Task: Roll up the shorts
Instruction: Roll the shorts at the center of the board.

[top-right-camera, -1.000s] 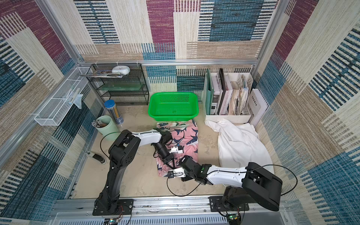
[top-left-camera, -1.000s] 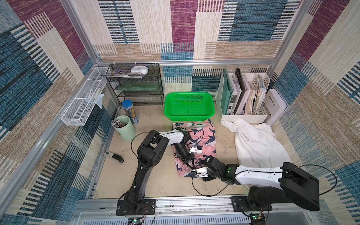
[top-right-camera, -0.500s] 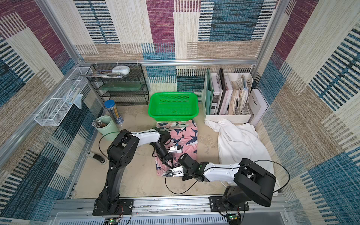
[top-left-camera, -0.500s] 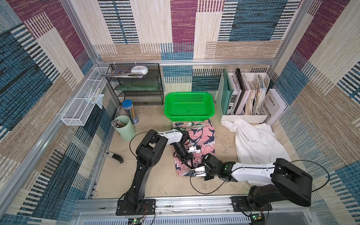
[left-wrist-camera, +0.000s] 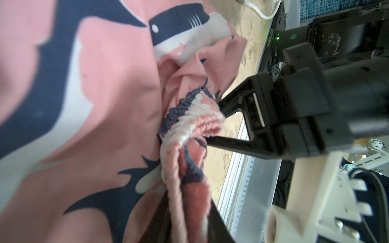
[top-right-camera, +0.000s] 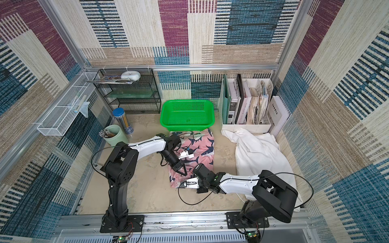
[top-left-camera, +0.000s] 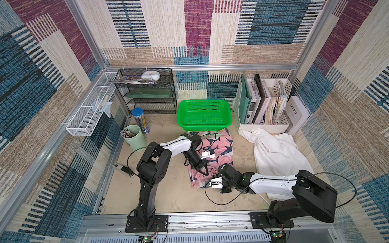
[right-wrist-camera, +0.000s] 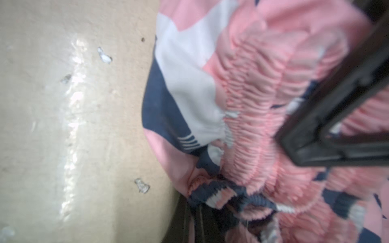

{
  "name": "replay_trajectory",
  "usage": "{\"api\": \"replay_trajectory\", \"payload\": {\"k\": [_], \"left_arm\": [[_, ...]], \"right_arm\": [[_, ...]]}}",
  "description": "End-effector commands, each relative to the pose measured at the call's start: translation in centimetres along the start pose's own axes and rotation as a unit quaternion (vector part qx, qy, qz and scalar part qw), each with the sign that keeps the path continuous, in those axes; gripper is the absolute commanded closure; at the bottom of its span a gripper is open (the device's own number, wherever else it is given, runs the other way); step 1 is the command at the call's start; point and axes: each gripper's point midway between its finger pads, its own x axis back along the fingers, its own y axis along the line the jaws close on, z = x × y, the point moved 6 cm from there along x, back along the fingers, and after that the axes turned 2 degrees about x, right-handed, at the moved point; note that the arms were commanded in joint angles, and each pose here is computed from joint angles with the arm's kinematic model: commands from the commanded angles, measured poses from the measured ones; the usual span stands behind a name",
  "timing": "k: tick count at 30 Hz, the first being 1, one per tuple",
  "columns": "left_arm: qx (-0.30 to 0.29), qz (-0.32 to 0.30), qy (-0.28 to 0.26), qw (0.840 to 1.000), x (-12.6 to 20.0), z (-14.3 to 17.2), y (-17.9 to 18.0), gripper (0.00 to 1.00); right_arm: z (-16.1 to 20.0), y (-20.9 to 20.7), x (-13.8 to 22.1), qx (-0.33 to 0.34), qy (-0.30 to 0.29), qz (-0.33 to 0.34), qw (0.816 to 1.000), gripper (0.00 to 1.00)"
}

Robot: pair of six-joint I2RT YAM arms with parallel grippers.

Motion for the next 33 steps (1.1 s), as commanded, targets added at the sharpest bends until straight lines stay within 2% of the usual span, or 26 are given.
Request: {"api": "replay_trajectory", "payload": {"k": [1, 7, 11, 12, 15, 17, 23, 25, 28, 33], "left_arm": [[-0.007, -0.009, -0.024, 1.0, 1.5, -0.1, -0.6, 0.74], [0.004, -0.065, -0.066, 0.996, 5.4, 0.4, -0.6, 0.73], [0.002, -0.141, -0.108, 0.984, 9.1, 1.3, -1.2, 0.73], [0.008, -0.194, -0.117, 0.974, 10.1, 1.5, -0.9, 0.73], [0.001, -0.276, -0.146, 0.95, 12.7, 1.9, -1.9, 0.74], [-0.017, -0.303, -0.174, 0.937, 14.0, 2.2, -3.2, 0.74], [-0.079, -0.4, -0.279, 0.869, 17.5, 4.1, -6.7, 0.75], [-0.102, -0.414, -0.3, 0.853, 17.9, 4.8, -7.7, 0.74], [-0.126, -0.418, -0.309, 0.845, 17.8, 5.3, -8.9, 0.74], [-0.177, -0.427, -0.284, 0.84, 16.1, 5.4, -10.9, 0.74]], "right_arm": [[1.2, 1.2, 0.7, -0.038, 0.016, -0.045, 0.998, 1.0], [0.5, 0.2, 1.5, -0.06, 0.0, -0.047, 0.997, 1.0], [-0.6, -0.6, 2.1, -0.102, -0.017, -0.075, 0.992, 1.0], [-0.9, -0.7, 2.2, -0.112, -0.021, -0.091, 0.989, 1.0], [-1.6, -1.2, 2.6, -0.138, -0.027, -0.122, 0.982, 1.0], [-2.0, -1.8, 2.9, -0.161, -0.038, -0.128, 0.978, 1.0], [-2.7, -3.7, 3.8, -0.213, -0.066, -0.134, 0.966, 1.0], [-2.9, -4.4, 4.2, -0.236, -0.083, -0.141, 0.958, 1.0], [-2.8, -5.6, 4.3, -0.276, -0.079, -0.132, 0.949, 1.0], [-3.2, -6.1, 4.5, -0.289, -0.091, -0.163, 0.939, 1.0]]}}
